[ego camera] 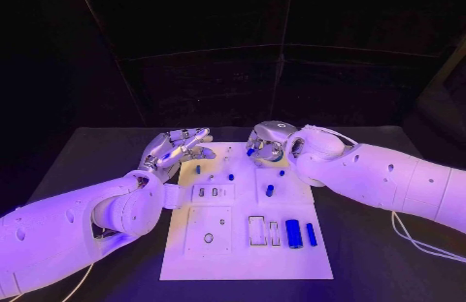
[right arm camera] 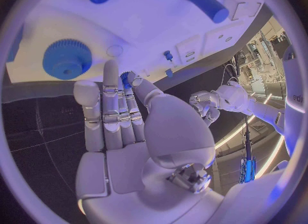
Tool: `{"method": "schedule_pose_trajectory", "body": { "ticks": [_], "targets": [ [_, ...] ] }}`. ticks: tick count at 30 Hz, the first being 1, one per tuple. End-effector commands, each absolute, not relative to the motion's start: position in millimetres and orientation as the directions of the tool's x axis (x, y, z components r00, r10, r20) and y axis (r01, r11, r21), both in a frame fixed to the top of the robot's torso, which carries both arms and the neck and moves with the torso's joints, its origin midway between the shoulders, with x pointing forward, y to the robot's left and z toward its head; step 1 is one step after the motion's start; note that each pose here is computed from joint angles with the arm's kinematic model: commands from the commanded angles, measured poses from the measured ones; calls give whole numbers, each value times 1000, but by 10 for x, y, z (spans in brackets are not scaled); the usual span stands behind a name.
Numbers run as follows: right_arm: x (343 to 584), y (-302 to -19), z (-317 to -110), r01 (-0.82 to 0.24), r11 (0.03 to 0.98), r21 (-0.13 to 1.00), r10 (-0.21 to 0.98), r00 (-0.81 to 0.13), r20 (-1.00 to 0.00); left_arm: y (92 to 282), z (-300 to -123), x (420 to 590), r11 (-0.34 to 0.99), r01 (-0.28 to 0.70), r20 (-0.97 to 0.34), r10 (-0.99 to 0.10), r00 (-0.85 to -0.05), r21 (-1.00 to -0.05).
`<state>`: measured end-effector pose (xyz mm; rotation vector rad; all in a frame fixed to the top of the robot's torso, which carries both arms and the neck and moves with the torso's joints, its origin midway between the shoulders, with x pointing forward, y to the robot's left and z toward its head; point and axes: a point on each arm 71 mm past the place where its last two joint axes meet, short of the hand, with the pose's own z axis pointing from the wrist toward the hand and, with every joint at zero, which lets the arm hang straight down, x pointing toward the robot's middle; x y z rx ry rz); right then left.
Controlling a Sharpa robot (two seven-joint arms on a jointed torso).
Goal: Assemble the parts on the task board
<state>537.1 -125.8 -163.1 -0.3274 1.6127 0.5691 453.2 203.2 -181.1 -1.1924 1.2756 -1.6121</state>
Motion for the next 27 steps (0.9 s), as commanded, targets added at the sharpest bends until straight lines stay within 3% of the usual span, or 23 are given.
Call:
{"method": "schedule_pose_trajectory", "body": {
  "ticks": [1,16,27],
  "targets": [
    [5428,-1219,-1539,-512,840,179,179,-51,-983,2020,-1794,4538,-231,13,216,-928,-303,-973],
    [5545,-857,-1553,-526,833,174,165,-64,-984,2007,-1767,4560,-232,19,216,-927,-307,-972],
    [5601,-753,-1578,-518,841,156,141,-70,-988,1993,-1739,4564,-234,23,216,-925,-313,-972]
  ]
}}
